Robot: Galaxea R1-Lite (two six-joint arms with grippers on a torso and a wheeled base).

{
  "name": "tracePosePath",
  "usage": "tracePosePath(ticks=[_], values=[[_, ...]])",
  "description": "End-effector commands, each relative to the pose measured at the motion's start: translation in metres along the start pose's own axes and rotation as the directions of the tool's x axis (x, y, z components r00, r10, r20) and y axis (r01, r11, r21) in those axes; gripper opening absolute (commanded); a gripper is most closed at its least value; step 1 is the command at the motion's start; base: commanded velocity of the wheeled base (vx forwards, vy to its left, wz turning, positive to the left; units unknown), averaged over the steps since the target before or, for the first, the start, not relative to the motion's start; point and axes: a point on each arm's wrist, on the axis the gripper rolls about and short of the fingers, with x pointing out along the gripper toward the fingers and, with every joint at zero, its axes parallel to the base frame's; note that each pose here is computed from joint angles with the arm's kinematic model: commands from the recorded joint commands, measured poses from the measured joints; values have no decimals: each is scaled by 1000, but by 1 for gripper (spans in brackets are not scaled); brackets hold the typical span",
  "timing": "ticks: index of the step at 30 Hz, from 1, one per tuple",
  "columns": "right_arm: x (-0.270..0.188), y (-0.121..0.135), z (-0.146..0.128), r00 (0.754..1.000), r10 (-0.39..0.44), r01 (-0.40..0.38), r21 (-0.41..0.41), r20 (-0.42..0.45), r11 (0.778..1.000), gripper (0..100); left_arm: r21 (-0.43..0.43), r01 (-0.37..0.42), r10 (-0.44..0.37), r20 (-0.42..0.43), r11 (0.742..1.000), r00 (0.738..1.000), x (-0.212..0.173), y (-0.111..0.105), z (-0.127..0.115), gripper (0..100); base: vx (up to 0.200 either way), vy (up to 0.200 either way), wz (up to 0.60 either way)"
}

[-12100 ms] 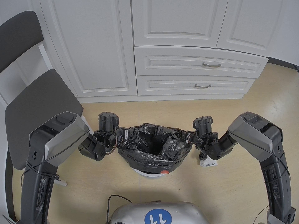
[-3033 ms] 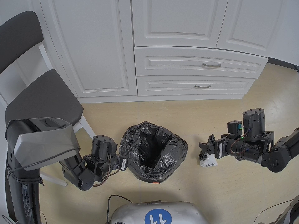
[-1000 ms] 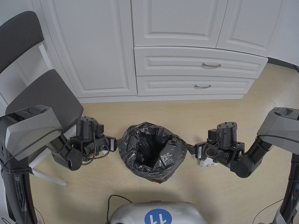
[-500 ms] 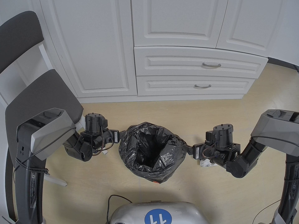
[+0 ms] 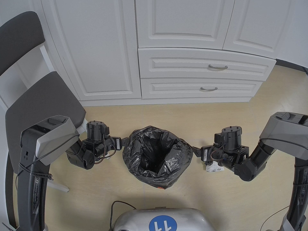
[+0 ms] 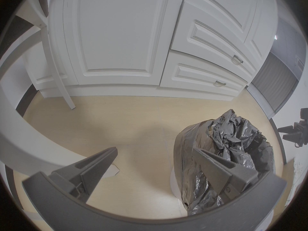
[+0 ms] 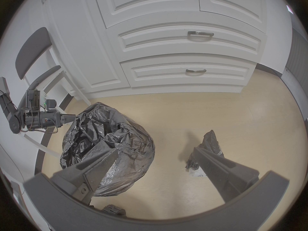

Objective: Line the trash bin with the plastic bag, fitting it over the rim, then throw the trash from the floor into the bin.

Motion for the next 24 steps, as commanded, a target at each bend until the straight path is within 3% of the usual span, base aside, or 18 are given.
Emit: tracePosePath(ticks=[1,14,24], values=[[-2,-2,4,1000,-4,3,4,12,1000,100,1,5,-5,16,1000,1000,-7,-2,8,100,0,0,0],[-4,-2,3,1000,-4,4,-1,3,1000,100,25,55,-56,25,998,998,-25,-25,1,100,0,0,0],[-5,-1,2,1000,-1,1,-3,-2,1000,100,29,50,-49,-17,998,999,-28,-23,-14,100,0,0,0]])
